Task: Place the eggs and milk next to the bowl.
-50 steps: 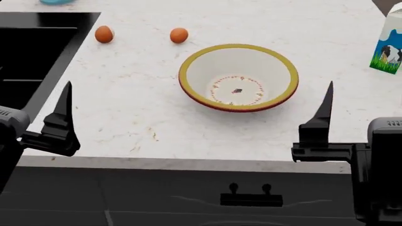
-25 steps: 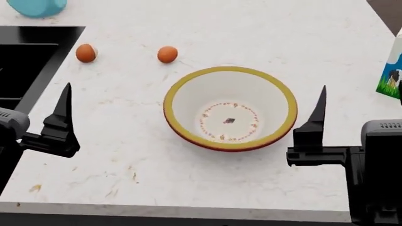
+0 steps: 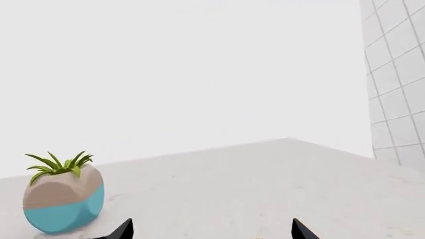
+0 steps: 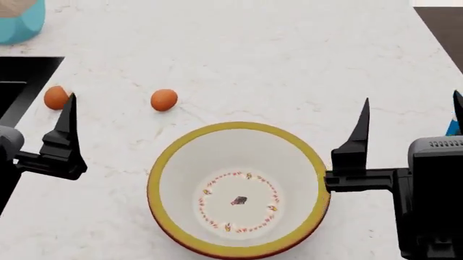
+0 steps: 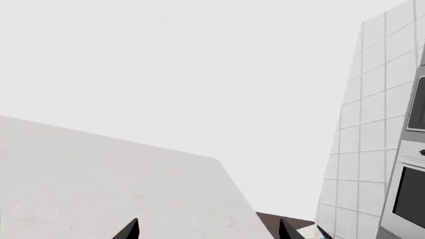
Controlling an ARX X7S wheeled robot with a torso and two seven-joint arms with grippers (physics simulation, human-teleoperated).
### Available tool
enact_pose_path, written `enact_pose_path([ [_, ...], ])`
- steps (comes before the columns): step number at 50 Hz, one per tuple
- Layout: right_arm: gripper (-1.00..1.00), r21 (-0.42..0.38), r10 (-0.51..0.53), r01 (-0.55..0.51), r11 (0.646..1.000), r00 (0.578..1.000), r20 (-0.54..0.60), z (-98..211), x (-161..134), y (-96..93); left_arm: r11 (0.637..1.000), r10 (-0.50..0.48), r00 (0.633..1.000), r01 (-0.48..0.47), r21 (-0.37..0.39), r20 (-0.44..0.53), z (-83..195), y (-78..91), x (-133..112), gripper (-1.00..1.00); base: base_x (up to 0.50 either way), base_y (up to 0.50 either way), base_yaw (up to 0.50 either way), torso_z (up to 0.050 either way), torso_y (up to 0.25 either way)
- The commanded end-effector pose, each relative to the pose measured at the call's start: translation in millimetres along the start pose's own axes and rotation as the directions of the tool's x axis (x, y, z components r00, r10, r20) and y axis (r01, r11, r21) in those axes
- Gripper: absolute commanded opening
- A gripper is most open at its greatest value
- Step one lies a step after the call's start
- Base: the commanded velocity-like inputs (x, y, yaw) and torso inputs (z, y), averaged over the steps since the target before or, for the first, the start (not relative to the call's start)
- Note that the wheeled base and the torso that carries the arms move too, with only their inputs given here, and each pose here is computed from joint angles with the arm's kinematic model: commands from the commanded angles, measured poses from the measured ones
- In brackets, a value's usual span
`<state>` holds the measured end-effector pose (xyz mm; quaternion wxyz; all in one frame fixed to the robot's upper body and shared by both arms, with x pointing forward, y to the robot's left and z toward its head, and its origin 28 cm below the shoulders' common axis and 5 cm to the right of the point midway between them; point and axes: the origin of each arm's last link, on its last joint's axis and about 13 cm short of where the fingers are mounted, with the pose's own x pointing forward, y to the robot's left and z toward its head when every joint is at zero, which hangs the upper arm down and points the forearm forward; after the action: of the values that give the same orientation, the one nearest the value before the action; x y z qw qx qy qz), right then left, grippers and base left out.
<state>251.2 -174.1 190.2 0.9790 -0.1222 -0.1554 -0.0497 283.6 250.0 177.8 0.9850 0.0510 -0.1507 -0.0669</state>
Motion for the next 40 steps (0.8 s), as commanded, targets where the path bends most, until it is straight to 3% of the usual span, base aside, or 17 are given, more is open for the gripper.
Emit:
enact_pose_path([
  [1,1.0,-0.002,-0.001,0.001,1.0,1.0,0.006,3.2,-0.2,-1.4,0.999,0.048,0.998,-0.047,-0.027,0.045,2.7,7.7,0.9,1.0,0.41,-0.07,0.0,0.0,0.0],
  [21,1.0,-0.01,0.007,-0.007,1.0,1.0,0.003,3.3,2.0,0.2,0.999,0.035,0.998,-0.033,-0.034,0.048,0.1,8.2,-0.3,1.0,0.41,-0.06,0.0,0.0,0.001],
  [40,1.0,-0.01,0.028,-0.028,1.0,1.0,-0.007,1.2,-0.4,1.8,0.995,0.068,0.997,-0.066,-0.07,0.024,1.7,10.1,0.7,1.0,0.01,0.0,0.0,0.0,-0.037],
])
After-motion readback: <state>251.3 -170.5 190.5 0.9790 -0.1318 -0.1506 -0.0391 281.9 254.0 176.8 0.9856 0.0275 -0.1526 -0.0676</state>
